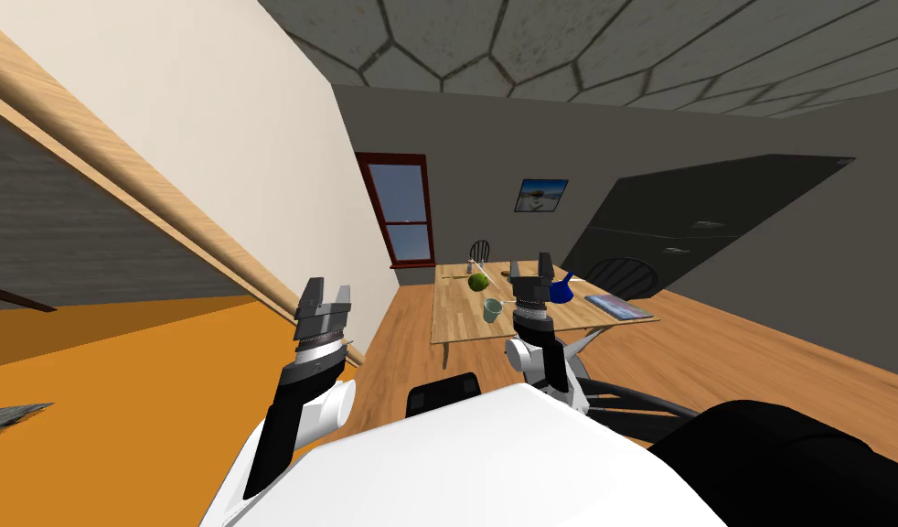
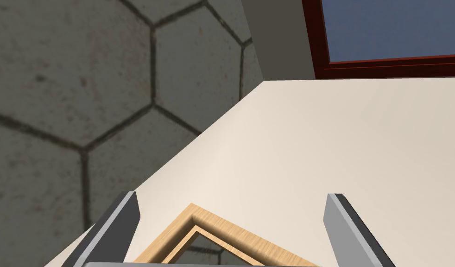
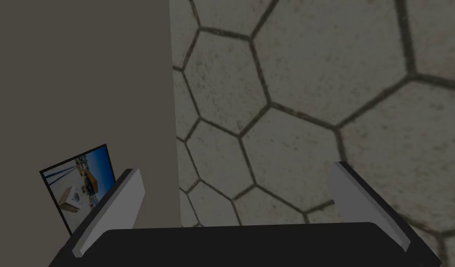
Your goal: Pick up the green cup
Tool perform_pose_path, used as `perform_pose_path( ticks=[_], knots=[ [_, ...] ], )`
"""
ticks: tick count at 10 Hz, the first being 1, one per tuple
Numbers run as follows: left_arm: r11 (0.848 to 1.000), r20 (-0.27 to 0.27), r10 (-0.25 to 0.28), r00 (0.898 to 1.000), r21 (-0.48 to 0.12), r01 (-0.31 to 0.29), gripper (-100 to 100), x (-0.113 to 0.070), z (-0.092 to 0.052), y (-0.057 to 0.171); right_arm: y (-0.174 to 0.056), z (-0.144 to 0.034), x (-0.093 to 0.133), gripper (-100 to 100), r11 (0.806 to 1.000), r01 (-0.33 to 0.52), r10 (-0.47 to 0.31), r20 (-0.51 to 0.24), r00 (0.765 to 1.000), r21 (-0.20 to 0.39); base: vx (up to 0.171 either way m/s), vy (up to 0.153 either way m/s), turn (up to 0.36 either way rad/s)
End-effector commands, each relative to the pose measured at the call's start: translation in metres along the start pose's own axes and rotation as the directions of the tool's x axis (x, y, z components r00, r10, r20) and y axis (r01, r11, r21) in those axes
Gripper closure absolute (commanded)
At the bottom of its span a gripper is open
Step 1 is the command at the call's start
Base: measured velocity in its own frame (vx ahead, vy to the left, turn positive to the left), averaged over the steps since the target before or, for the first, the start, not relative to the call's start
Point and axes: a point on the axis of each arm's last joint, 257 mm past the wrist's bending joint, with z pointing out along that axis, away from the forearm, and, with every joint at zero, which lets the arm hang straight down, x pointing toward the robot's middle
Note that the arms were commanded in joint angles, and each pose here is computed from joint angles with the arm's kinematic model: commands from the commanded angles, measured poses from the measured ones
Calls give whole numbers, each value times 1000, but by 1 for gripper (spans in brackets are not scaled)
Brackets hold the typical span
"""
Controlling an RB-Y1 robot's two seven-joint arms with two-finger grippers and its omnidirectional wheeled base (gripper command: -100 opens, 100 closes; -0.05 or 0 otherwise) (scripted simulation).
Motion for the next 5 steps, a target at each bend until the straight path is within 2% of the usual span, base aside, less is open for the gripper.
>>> perform_pose_path(
  ticks=[1, 5],
  knots=[
    [1000, 0, 0, 1000, 0, 0, 0, 0, 0, 0, -5, 0, 7, -100, 1000, 21, -20, -48, 999, 11, -2, 38, -8],
    [1000, 0, 0, 1000, 0, 0, 0, 0, 0, 0, -27, -5, 22, -100, 995, 90, -80, -165, 983, 50, -15, 89, -14]
  ],
)
